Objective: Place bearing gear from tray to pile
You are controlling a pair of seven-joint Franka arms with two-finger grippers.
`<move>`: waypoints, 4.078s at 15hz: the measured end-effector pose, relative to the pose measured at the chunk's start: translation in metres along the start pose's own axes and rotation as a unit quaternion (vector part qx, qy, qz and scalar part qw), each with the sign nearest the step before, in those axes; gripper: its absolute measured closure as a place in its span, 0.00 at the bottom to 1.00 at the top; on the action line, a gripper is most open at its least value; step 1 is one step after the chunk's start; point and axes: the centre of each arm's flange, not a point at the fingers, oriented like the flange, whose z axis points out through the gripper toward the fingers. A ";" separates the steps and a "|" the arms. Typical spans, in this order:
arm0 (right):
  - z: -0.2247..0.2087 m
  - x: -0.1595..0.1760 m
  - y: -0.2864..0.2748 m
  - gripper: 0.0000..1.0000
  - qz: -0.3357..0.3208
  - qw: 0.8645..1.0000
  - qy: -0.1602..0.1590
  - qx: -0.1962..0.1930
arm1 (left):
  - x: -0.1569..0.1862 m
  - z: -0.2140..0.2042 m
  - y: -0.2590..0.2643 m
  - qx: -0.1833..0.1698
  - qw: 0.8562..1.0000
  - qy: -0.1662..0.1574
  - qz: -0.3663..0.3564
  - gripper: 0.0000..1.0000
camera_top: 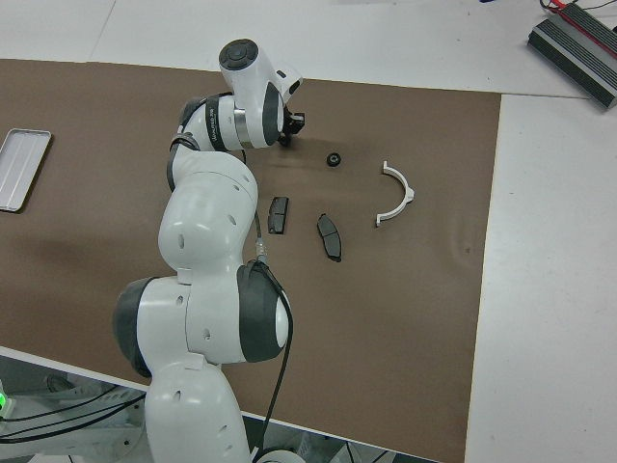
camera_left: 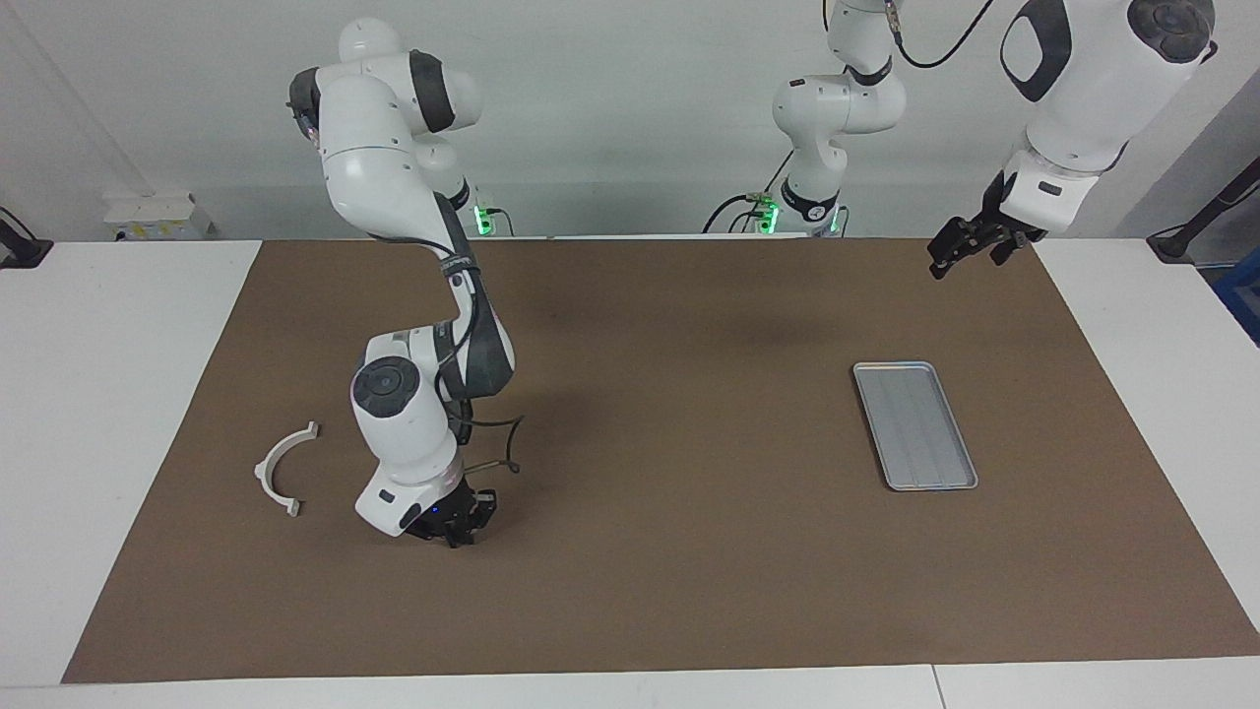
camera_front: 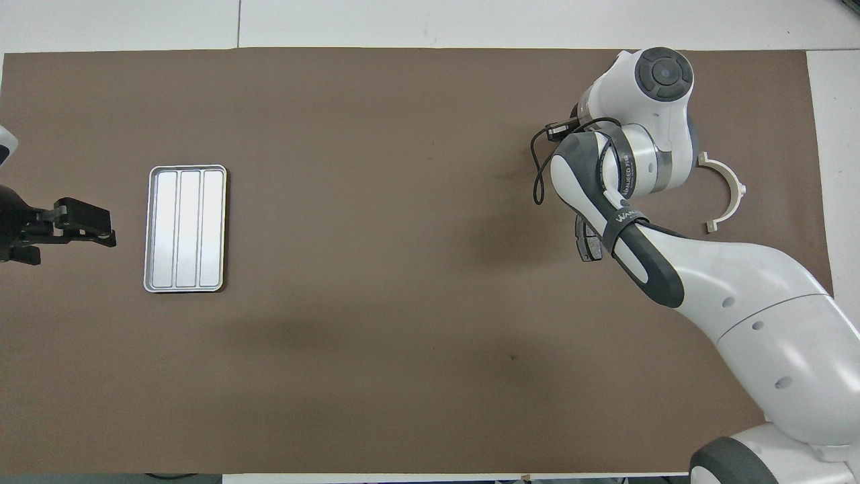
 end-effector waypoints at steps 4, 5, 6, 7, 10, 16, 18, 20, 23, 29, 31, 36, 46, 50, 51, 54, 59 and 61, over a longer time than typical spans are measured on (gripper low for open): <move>0.000 -0.001 -0.005 0.41 -0.002 1.000 -0.001 0.001 | 0.000 0.000 0.000 0.000 1.000 0.000 0.000 0.00; -0.004 0.000 -0.005 0.31 -0.002 1.000 -0.001 0.001 | 0.000 0.000 0.000 0.000 1.000 0.000 0.000 0.00; -0.012 0.000 -0.004 0.21 -0.002 1.000 -0.002 0.001 | 0.000 0.000 0.000 0.000 1.000 0.000 0.000 0.00; -0.023 0.000 -0.004 0.11 -0.002 1.000 -0.006 0.000 | 0.000 0.000 0.000 0.000 1.000 0.000 0.000 0.00; -0.068 -0.004 0.000 0.00 0.001 1.000 -0.024 -0.003 | 0.000 0.000 0.000 0.000 1.000 0.000 0.000 0.00; -0.149 -0.025 0.030 0.00 0.023 0.997 -0.071 -0.011 | 0.000 0.000 0.000 0.000 1.000 0.000 0.000 0.00; -0.180 -0.035 0.037 0.00 0.029 0.996 -0.083 -0.012 | 0.000 0.000 0.000 0.000 1.000 0.000 0.000 0.00; -0.217 -0.045 0.039 0.00 0.032 0.996 -0.084 -0.014 | 0.000 0.000 0.000 0.000 1.000 0.000 0.000 0.00; -0.279 -0.066 0.036 0.00 0.033 0.996 -0.083 -0.017 | 0.000 0.000 0.000 0.000 1.000 0.000 0.000 0.00; -0.354 -0.101 0.054 0.00 0.005 0.997 -0.069 -0.018 | 0.000 0.000 0.000 0.000 1.000 0.000 0.000 0.00; -0.362 -0.111 0.069 0.00 0.003 0.998 -0.067 -0.005 | 0.000 0.000 0.000 0.000 1.000 0.000 0.000 0.00; -0.369 -0.148 0.079 0.00 0.015 0.997 -0.077 -0.002 | 0.000 0.000 0.000 0.000 1.000 0.000 0.000 0.00; -0.350 -0.154 0.082 0.00 0.073 0.996 -0.054 -0.009 | 0.000 0.000 0.000 0.000 1.000 0.000 0.000 0.00; -0.351 -0.154 0.082 0.00 0.072 0.996 -0.052 -0.009 | 0.000 0.000 0.000 0.000 1.000 0.000 0.000 0.00; -0.352 -0.154 0.082 0.00 0.073 0.996 -0.051 -0.009 | 0.000 0.000 0.000 0.000 1.000 0.000 0.000 0.00; -0.353 -0.154 0.082 0.00 0.073 0.996 -0.050 -0.009 | 0.000 0.000 0.000 0.000 1.000 0.000 0.000 0.00; -0.353 -0.154 0.082 0.00 0.072 0.996 -0.050 -0.009 | 0.000 0.000 0.000 0.000 1.000 0.000 0.000 0.00; -0.353 -0.154 0.081 0.00 0.072 0.996 -0.054 -0.009 | 0.000 0.000 0.000 0.000 1.000 0.000 0.000 0.00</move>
